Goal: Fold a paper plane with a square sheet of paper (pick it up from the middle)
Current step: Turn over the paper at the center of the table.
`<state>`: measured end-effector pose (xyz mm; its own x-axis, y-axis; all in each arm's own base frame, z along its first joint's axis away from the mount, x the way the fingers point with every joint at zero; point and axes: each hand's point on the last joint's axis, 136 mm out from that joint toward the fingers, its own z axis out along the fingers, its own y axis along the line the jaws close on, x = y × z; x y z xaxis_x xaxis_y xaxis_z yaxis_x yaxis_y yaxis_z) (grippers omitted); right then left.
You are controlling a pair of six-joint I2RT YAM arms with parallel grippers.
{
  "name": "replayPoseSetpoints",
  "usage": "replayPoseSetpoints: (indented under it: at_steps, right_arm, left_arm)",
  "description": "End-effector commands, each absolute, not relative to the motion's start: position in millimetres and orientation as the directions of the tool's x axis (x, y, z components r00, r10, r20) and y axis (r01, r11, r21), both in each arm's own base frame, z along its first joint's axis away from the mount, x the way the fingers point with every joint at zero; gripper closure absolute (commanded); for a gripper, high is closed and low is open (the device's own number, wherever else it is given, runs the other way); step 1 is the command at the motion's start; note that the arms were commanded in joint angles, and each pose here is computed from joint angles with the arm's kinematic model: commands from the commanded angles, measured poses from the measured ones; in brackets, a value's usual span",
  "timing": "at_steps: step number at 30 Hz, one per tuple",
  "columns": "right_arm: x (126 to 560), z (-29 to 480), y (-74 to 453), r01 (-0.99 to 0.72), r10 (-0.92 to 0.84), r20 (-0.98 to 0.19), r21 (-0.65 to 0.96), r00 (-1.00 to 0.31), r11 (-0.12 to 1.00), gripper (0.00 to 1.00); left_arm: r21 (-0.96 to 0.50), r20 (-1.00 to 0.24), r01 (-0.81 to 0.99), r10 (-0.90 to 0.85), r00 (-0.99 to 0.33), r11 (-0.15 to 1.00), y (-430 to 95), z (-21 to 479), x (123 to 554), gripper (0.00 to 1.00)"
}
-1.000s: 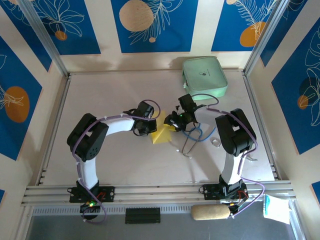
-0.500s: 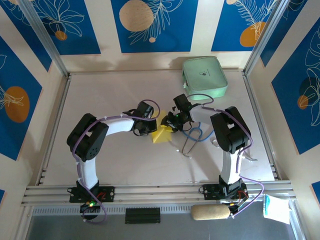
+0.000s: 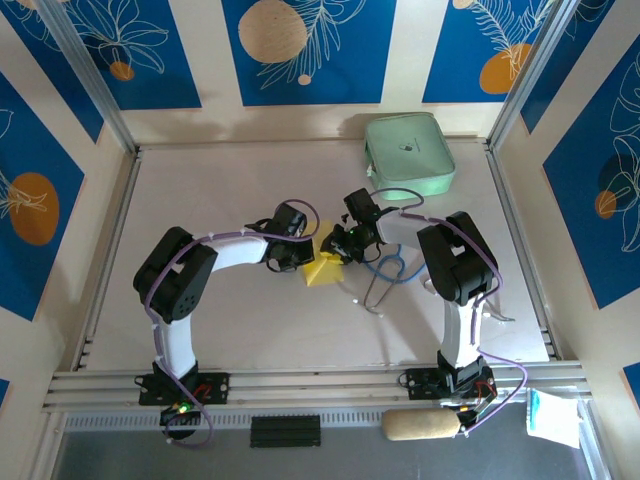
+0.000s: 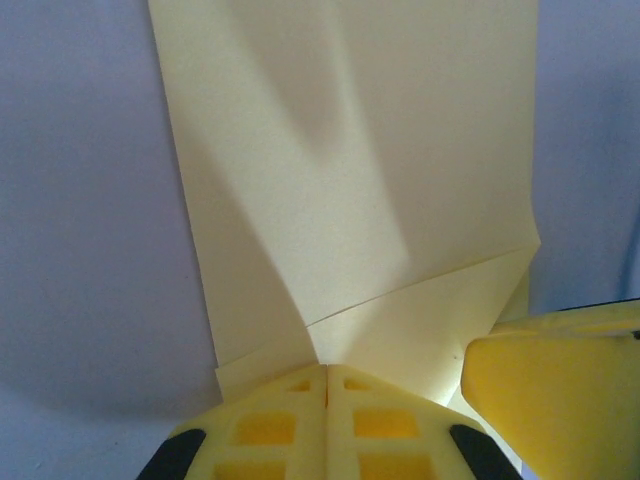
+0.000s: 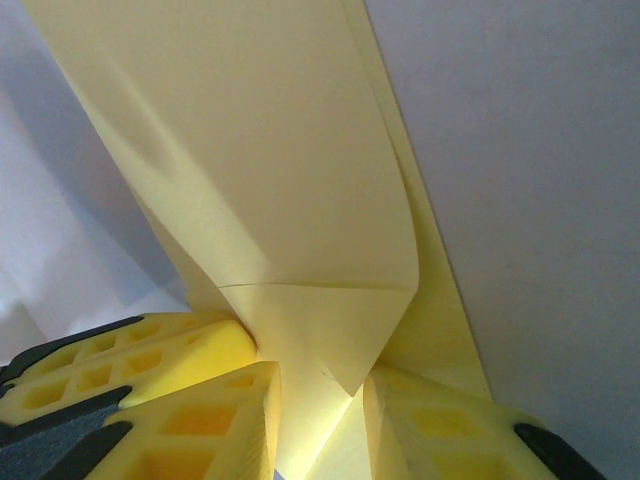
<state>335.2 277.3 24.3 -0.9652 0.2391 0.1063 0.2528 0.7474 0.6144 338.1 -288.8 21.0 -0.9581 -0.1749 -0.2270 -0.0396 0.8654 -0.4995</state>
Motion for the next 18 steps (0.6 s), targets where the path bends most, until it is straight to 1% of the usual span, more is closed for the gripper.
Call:
replayPoseSetpoints:
  at_steps: [1,8,18]
  right_arm:
    - [333,26,285,0.246,0.215,0.127,0.634,-0.968,0.733,0.71]
    - [332,37,293,0.191,0.178,0.092,0.701,-0.98,0.687,0.75]
    - [330,32,291,0.169,0.163,0.076,0.697,-0.984,0.697,0.84]
  left_arm:
    - [-0.435,-0.148,-0.103,-0.184,-0.972,0.895,-270,-7,320,0.97]
    - [-0.463,-0.124,-0.138,-0.218,-0.968,0.876,-267,-9,320,0.97]
    - [-0.499,-0.105,-0.152,-0.234,-0.967,0.853,-270,-5,323,0.97]
